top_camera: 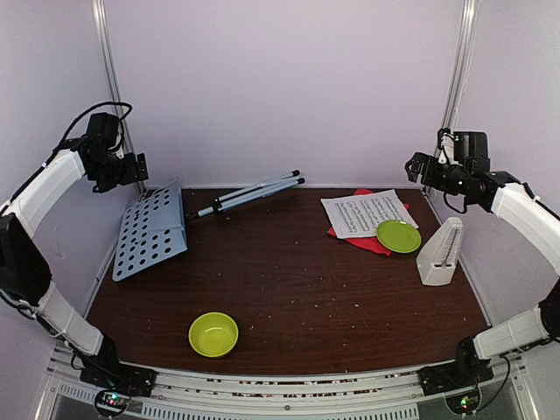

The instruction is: Set up the instrument practice props

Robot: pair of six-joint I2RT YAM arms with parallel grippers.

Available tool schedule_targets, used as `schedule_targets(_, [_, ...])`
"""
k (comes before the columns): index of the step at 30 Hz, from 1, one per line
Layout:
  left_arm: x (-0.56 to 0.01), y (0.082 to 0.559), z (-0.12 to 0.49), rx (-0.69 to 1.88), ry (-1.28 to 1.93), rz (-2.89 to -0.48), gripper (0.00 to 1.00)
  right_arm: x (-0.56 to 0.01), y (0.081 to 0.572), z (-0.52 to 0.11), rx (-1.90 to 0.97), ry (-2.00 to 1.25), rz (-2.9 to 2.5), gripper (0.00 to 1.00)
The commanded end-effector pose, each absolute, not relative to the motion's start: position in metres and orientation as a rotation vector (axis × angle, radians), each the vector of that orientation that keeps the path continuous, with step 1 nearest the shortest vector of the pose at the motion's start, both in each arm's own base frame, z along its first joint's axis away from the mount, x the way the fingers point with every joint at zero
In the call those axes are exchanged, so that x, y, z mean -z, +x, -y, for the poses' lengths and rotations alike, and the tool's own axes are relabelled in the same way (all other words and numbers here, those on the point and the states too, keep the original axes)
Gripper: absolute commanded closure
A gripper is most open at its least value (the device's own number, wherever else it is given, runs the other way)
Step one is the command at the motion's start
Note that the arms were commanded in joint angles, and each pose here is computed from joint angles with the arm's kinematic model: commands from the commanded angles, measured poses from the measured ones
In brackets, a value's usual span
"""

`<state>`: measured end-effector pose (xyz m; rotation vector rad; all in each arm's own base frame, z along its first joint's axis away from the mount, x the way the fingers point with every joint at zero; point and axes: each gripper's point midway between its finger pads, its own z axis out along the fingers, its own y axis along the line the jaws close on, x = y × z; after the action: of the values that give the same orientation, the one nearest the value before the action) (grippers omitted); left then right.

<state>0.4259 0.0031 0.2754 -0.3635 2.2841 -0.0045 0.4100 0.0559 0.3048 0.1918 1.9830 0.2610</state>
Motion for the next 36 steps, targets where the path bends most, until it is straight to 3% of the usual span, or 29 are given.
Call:
schedule_targets(1, [-0.277,0.465,-0.004,0.061,-0.373,-2.293,0.02,-0.31,0.429,-0.059,-0.293,0.154,-1.987,0.0])
schedule_targets(12, [-0.21,0.538,0.018,0.085,-0.411,-2.397,0.02,-0.292,0.434,-0.06,-0.346,0.17,-2.021,0.0])
schedule_targets(16, [-0.175,0.551,0.032,0.091,-0.442,-2.449,0.07,-0.291,0.43,-0.059,-0.349,0.177,-2.023,0.0])
schedule_targets(28, [-0.111,0.572,0.074,0.149,-0.427,-2.548,0.28,-0.275,0.425,-0.061,-0.386,0.205,-2.056,0.0])
schedule_targets(36, [-0.092,0.578,0.093,0.17,-0.384,-2.577,0.56,-0.27,0.426,-0.058,-0.366,0.216,-2.07,0.0])
